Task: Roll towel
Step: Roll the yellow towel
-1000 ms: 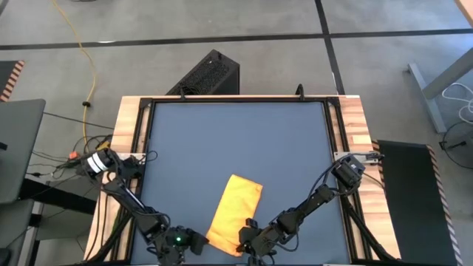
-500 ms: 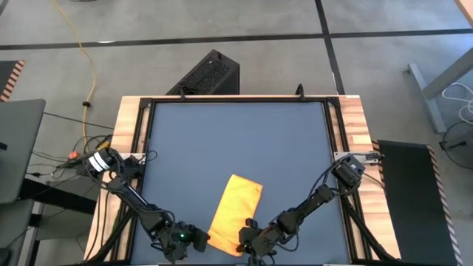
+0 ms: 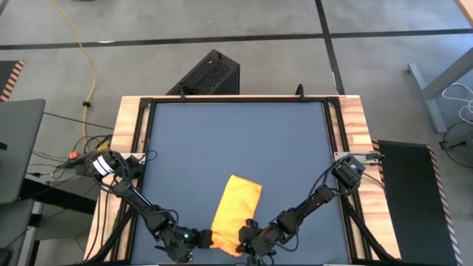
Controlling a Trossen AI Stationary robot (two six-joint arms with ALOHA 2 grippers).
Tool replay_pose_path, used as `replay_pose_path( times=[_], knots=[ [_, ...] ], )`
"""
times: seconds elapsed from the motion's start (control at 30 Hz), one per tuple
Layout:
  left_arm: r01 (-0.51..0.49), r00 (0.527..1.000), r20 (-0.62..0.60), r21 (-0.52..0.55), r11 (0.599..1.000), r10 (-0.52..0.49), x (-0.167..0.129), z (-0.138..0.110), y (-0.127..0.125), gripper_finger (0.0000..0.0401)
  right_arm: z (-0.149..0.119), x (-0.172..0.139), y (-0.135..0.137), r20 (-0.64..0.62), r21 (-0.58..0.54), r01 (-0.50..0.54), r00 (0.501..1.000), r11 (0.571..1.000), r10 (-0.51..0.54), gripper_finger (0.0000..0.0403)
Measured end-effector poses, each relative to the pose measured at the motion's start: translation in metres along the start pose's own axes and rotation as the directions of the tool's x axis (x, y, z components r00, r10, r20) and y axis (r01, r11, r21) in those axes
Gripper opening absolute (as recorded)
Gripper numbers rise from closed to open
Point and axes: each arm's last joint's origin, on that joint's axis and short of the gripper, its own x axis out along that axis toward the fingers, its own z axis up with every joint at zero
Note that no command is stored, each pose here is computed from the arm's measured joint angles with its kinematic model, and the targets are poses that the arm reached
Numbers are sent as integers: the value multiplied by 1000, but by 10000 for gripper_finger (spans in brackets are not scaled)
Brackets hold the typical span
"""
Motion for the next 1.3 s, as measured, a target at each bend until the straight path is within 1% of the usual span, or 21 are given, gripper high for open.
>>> replay_pose_path(
  times=[0.07,0.1,0.17,0.27,0.4,0.53,0.63,0.73,0.83,0.93,1.0,1.1,1.17,1.23,1.3],
  knots=[
    [9,1000,13,-79,997,-8,0,0,0,15,-2,0,2,-3,12,-4,1000,1000,4,21],
    [22,999,29,-123,992,-19,0,0,0,9,-3,-1,3,-4,15,-7,1000,1000,7,21],
    [59,997,70,-221,974,-44,0,1,0,5,-5,-2,7,-6,16,-14,1000,1000,15,21],
    [131,985,147,-343,930,-84,-1,2,2,2,-4,-5,12,-3,12,-27,1000,1000,27,23],
    [179,973,209,-422,889,-96,-1,4,3,1,-4,-7,14,0,-19,-34,999,999,34,34],
    [208,967,234,-496,843,-101,2,0,6,0,-3,-7,14,2,-87,-35,999,996,36,52],
    [238,960,259,-537,810,-110,3,-3,9,0,-2,-8,16,0,-170,-38,999,985,38,67],
    [292,944,302,-567,771,-135,4,-4,9,0,1,-12,26,8,-272,-53,998,961,58,80],
    [342,927,341,-598,725,-156,4,-4,9,0,4,-13,30,-29,-340,-32,999,940,23,91],
    [380,914,369,-633,674,-168,5,-5,10,0,6,-15,32,-74,-371,1,997,929,-30,100],
    [397,908,383,-652,646,-171,5,-5,11,0,10,-16,34,-71,-374,14,997,927,-44,103],
    [413,900,405,-680,606,-160,6,-6,13,0,12,-17,37,-53,-411,16,998,911,-42,103],
    [418,896,425,-704,574,-131,6,-8,12,0,11,-17,37,-43,-421,37,997,906,-61,103],
    [423,889,449,-736,528,-87,2,-14,7,0,10,-18,38,-34,-423,45,997,905,-66,103],
    [429,881,473,-777,460,-22,-3,-21,3,0,11,-19,39,-29,-422,43,998,906,-61,103]
  ],
)
